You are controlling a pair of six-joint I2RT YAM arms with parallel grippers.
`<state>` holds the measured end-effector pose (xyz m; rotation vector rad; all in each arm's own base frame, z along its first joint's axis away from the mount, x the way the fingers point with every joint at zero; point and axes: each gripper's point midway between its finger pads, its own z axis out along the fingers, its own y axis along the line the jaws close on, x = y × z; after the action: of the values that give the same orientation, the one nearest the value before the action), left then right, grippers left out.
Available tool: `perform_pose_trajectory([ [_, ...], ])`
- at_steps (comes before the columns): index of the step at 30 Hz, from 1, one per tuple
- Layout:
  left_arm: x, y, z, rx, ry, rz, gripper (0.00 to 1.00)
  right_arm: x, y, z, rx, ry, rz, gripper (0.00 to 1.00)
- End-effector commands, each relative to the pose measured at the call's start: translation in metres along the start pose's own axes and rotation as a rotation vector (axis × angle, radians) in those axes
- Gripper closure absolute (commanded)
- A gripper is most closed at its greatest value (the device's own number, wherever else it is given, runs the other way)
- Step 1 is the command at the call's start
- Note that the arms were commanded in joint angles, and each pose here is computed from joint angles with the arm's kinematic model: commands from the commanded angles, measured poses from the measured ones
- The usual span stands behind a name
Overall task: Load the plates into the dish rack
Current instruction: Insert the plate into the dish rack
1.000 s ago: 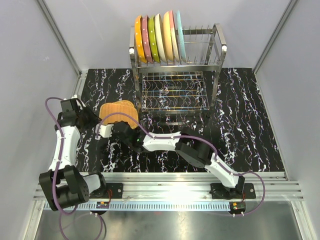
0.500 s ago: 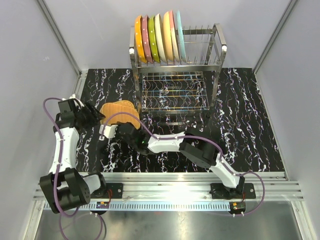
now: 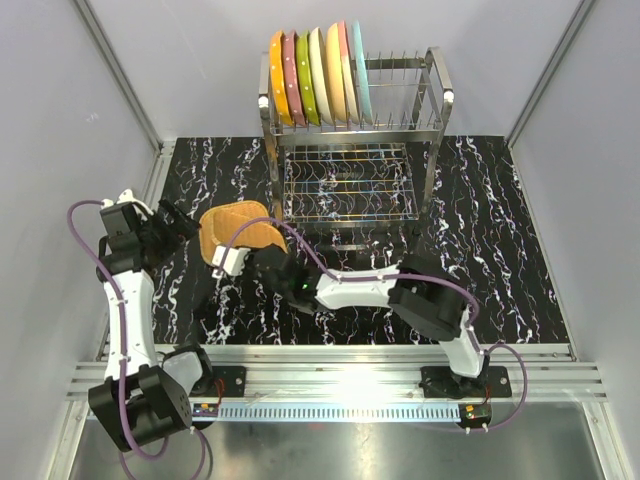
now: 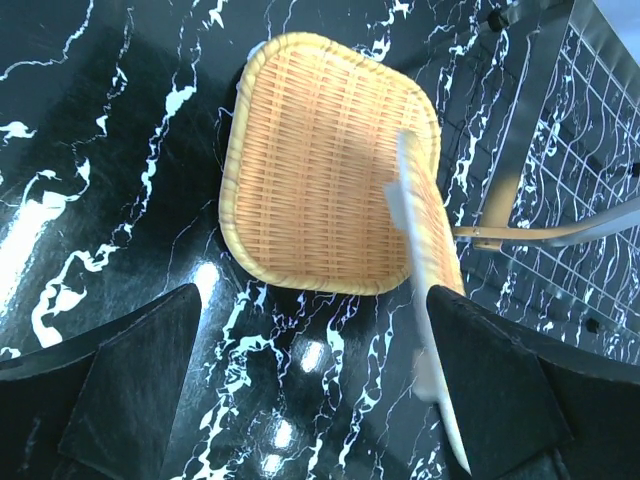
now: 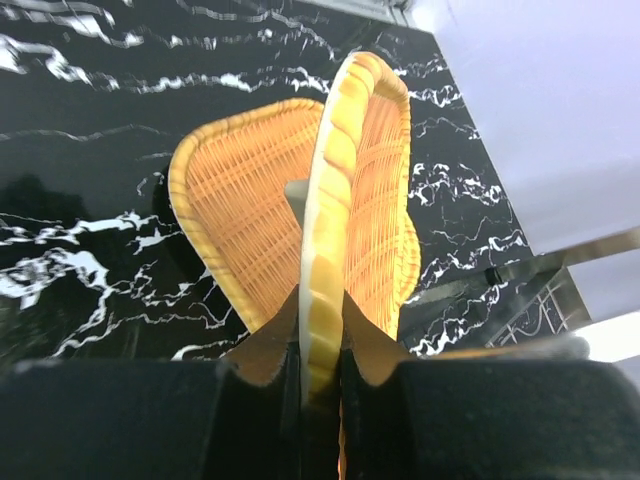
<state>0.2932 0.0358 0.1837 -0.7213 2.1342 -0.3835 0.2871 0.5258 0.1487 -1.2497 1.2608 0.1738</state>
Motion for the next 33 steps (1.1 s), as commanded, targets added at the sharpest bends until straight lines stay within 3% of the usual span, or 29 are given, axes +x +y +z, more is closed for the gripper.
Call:
perform_pose_trajectory([
  [1,-0.009,0.006,-0.003,-0.031,-0.044,0.013,0.01,-0.101,-0.066,-0.04,0.114,-0.246,0.133,1.0],
  [7,-0.024,0.017,-0.018,-0.115,-0.129,0.015,0.01,-0.139,-0.102,-0.097,0.1,-0.309,0.264,1.0],
  [12,-0.025,0.015,-0.019,-0.103,-0.138,0.022,0.02,-0.186,-0.155,-0.174,0.113,-0.42,0.37,1.0],
  [14,-0.022,0.01,-0.018,-0.068,-0.13,0.032,0.12,-0.203,-0.182,-0.206,0.145,-0.45,0.419,1.0],
  [15,-0.023,0.009,-0.019,-0.062,-0.136,0.037,0.12,-0.204,-0.196,-0.216,0.183,-0.441,0.443,1.0],
  [18,-0.024,0.009,-0.019,-0.062,-0.142,0.036,0.01,-0.221,-0.231,-0.248,0.234,-0.463,0.472,1.0],
  [22,-0.024,0.01,-0.021,-0.071,-0.152,0.034,0.01,-0.249,-0.29,-0.299,0.324,-0.542,0.517,1.0],
  [28,-0.022,0.01,-0.019,-0.062,-0.153,0.033,0.01,-0.238,-0.379,-0.339,0.585,-0.548,0.57,1.0],
  [33,-0.019,0.008,-0.015,-0.044,-0.139,0.035,0.01,-0.226,-0.42,-0.354,0.72,-0.518,0.569,1.0],
])
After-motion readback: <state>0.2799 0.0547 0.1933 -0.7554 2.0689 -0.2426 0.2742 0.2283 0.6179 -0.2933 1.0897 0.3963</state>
